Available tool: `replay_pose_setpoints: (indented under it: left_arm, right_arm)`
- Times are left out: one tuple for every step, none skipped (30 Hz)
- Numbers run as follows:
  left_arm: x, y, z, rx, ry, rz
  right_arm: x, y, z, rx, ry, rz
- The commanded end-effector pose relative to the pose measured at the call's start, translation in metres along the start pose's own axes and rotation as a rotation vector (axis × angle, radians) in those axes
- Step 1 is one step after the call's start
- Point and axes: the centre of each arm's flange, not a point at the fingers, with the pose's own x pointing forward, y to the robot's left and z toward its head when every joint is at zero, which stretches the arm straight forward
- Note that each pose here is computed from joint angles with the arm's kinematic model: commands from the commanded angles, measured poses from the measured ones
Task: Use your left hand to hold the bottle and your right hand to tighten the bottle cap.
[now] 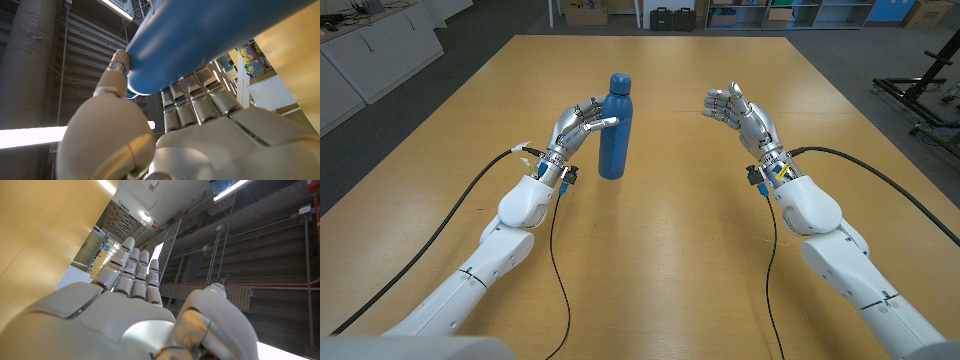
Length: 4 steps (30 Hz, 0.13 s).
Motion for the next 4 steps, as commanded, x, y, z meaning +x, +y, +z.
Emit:
replay_pose_setpoints:
  left_arm:
    - [-0.0033,0.0013,-0.0067,-0.001,0.007,0.004]
    - [-0.0036,0.0016,-0.0066,0.000,0.008,0.003]
    - [-0.0039,0.0020,-0.0064,0.000,0.008,0.002]
    - [-0.0043,0.0024,-0.0062,-0.001,0.007,0.000]
  right_arm:
    - [-0.0089,0.0006,-0.0167,0.030,0.050,-0.029]
    - [-0.0091,0.0012,-0.0165,0.029,0.051,-0.031]
    - [-0.0093,0.0018,-0.0163,0.030,0.053,-0.036]
    - [-0.0096,0.0026,-0.0161,0.028,0.055,-0.037]
